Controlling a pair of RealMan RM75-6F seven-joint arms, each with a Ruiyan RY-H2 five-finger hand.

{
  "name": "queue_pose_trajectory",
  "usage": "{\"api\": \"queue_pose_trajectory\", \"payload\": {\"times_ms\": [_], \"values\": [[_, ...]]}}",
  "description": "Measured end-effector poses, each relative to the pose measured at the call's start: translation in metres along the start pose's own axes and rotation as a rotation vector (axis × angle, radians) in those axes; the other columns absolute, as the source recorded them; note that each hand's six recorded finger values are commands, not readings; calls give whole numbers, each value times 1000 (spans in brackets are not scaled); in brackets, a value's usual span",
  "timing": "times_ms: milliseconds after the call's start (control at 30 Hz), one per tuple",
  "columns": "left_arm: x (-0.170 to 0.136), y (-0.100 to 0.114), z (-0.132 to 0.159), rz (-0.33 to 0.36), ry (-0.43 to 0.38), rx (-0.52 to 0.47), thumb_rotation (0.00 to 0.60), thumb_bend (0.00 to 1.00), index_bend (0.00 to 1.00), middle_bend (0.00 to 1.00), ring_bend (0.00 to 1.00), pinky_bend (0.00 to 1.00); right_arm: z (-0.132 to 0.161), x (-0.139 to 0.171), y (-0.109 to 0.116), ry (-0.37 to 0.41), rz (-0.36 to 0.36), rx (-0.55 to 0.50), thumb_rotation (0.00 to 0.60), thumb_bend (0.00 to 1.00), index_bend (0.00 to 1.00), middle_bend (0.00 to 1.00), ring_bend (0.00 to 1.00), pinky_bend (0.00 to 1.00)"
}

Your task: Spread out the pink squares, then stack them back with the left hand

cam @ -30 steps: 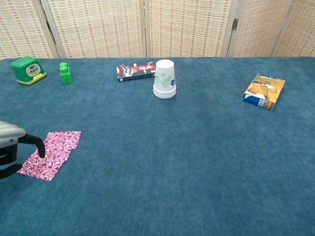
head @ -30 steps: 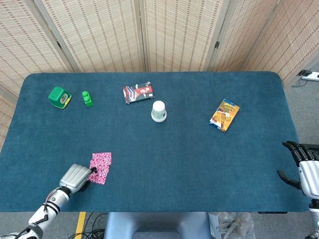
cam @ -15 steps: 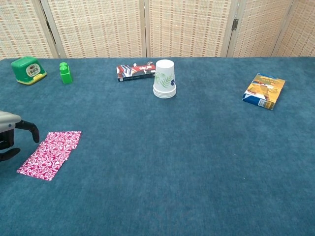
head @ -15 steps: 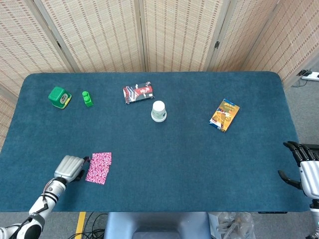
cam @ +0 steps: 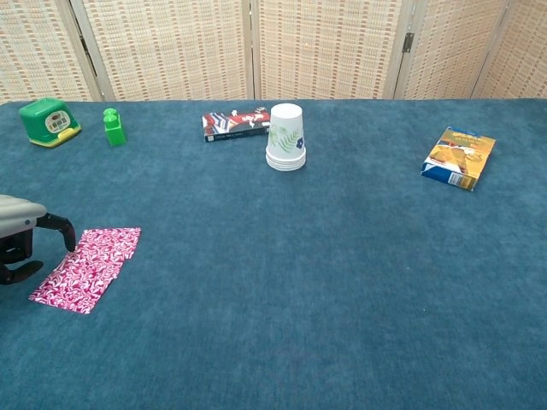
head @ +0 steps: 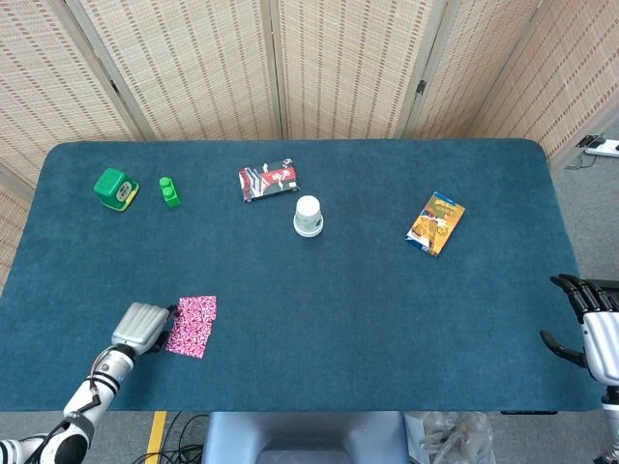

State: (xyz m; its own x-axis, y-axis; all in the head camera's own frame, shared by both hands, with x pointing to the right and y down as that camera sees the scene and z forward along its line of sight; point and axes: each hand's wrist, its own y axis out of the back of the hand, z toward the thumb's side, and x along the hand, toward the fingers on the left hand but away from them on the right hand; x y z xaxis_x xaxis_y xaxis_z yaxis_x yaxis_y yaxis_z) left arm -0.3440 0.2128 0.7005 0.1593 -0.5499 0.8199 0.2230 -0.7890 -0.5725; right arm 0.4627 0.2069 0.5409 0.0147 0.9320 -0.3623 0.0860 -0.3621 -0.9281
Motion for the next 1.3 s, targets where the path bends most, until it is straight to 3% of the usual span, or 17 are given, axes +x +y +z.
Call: {"api": "queue_pose_trajectory", "payload": {"times_ms": [667,1300], "values": [[-2,-8,-6,-22,39,18,600,546,321,994,937,1000,1,-3,-2,6,8,-2,600,249,163,212,184,284],[3,-6,40,-12,-74,25,600,546,324,994,937,1000,-5,-1,-4,-14,16,-4,600,250,163,212,184,284]]}}
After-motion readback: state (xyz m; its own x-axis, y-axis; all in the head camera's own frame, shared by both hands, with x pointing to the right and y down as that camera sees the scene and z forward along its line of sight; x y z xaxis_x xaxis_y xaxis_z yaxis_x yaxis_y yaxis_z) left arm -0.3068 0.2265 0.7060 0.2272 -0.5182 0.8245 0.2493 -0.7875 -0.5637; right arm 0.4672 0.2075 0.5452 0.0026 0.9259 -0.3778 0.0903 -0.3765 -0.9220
